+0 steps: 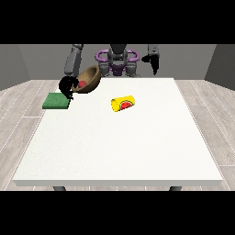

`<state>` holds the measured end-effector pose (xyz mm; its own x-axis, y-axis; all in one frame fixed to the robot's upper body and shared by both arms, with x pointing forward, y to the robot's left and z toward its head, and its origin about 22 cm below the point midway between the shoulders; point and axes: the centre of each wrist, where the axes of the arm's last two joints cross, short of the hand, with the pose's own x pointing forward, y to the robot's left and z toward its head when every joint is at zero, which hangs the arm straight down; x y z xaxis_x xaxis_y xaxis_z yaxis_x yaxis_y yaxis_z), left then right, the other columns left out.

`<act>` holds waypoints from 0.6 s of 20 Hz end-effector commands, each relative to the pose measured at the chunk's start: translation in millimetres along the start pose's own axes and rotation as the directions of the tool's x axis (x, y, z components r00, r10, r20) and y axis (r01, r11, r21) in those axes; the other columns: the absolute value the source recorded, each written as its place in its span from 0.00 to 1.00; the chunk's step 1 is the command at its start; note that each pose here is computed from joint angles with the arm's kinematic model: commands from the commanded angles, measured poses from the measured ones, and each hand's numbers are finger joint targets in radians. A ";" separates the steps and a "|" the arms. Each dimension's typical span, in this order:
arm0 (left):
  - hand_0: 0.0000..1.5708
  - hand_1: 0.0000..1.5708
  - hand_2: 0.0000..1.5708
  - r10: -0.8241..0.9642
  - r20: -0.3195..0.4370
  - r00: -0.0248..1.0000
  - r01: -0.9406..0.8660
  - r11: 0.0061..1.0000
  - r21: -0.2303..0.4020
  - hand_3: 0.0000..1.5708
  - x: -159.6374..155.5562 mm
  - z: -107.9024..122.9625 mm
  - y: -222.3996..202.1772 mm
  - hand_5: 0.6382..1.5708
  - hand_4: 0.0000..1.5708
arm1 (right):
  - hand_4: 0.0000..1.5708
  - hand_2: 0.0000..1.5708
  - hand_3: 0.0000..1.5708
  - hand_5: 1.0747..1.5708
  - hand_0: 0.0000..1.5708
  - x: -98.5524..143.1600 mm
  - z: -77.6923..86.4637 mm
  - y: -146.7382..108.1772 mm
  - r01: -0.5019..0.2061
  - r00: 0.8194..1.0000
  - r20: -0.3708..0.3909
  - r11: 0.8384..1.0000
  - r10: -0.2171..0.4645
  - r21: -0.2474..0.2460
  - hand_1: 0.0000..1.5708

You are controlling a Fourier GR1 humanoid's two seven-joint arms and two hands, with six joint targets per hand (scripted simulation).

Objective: Pick the cup and pour the ball into the bowl, then pick the bowl and place it on the pad

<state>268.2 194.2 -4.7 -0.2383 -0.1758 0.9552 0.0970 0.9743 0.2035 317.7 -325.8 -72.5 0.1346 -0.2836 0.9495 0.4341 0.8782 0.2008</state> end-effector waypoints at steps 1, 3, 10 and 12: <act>0.00 0.00 0.00 -0.005 -0.028 1.000 0.006 0.999 0.032 0.00 -17.2 7.3 15.7 0.77 0.74 | 0.58 1.00 0.81 0.85 1.00 55.5 -20.1 -23.2 -0.090 0.996 -0.006 0.996 0.090 -0.027 1.00; 0.00 0.00 0.00 -0.009 -0.061 0.998 0.012 0.999 0.048 0.00 -18.4 8.9 1.0 0.77 0.74 | 0.60 1.00 0.74 0.84 1.00 63.6 -20.2 -39.6 -0.078 0.997 0.000 0.996 0.078 -0.032 1.00; 0.00 0.00 0.00 -0.018 -0.107 0.994 0.021 0.999 0.029 0.00 -40.1 39.6 -6.6 0.76 0.74 | 0.60 1.00 0.71 0.84 1.00 81.8 -17.3 -58.7 -0.115 0.993 -0.034 0.993 0.114 -0.039 1.00; 0.00 0.00 0.00 0.006 -0.056 0.998 -0.003 0.999 0.052 0.00 -28.0 20.4 -16.5 0.76 0.75 | 0.61 1.00 0.82 0.85 1.00 94.4 -19.8 -72.3 -0.070 0.998 -0.014 0.997 0.069 -0.044 1.00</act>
<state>257.8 198.5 -34.2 -0.1789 -0.1882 0.9657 0.0602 0.9776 0.2016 325.0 -403.8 -9.1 0.1758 -0.2130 0.9611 0.4530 0.8843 0.1132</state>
